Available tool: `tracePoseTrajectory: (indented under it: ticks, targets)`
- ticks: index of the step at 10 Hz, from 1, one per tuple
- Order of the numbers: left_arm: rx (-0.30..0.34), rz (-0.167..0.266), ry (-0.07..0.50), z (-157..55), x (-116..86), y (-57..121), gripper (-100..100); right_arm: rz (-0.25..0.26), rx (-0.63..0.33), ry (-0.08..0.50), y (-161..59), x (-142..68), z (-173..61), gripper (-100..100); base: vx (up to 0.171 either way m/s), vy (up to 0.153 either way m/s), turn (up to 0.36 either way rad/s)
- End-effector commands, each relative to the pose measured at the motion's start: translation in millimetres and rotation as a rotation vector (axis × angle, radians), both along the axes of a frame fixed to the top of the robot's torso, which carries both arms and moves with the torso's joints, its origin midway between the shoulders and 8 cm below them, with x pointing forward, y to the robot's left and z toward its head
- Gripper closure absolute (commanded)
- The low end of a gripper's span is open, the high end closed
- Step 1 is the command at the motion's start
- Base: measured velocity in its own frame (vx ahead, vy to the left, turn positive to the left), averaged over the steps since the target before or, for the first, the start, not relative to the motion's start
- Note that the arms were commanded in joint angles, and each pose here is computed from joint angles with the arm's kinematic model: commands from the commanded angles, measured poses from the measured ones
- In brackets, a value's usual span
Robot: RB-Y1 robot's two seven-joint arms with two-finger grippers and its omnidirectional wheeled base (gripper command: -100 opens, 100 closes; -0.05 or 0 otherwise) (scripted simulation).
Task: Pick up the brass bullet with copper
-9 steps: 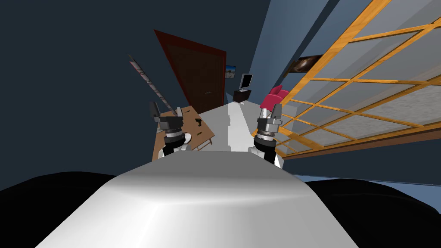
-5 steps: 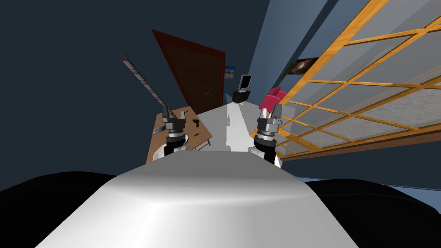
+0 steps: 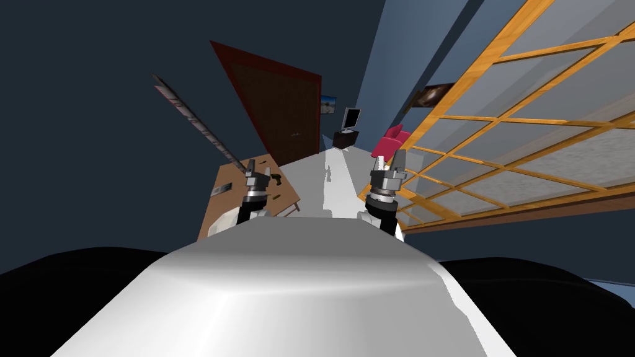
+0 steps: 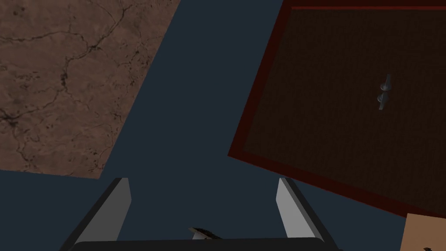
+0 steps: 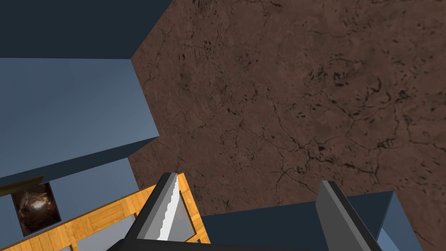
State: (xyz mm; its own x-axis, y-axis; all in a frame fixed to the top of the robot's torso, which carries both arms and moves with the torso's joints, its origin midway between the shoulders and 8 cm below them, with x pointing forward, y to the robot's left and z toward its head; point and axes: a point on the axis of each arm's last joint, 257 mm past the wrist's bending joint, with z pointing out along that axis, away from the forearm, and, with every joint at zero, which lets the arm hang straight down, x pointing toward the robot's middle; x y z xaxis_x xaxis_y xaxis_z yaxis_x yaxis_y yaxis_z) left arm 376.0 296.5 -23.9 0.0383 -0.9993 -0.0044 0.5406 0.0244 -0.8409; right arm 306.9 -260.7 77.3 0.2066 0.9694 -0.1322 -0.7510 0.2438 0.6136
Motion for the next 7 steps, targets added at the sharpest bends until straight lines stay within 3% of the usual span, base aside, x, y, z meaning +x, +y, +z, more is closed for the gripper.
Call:
tracePoseTrajectory:
  ticks: [1,2,3,4,5,6,7]
  targets:
    - [0.01,0.017,0.088,-27,11,14.0,-100,0.0,0.0,0.0,0,0,0,0,0.096,-0.118,-0.023]
    - [0.008,0.019,0.105,-31,13,14.7,-100,0.0,0.0,0.0,0,0,0,0,0.077,-0.093,-0.003]
    - [0.013,0.033,0.166,-51,20,25.9,-100,0.0,0.0,0.0,0,0,0,0,0.061,-0.103,-0.019]
    - [0.012,0.034,0.175,-53,21,26.3,-100,0.0,0.0,0.0,0,0,0,0,0.053,-0.078,-0.001]
    - [0.015,0.051,0.237,-74,26,38.9,-100,0.0,0.0,0.0,0,0,0,0,0.066,-0.07,-0.021]
    - [0.014,0.052,0.248,-76,27,39.4,-100,0.0,0.0,0.0,0,0,0,0,0.059,-0.058,-0.007]
    - [0.015,0.071,0.314,-98,31,53.4,-100,0.0,0.0,0.0,0,0,0,0,0.068,-0.07,-0.022]
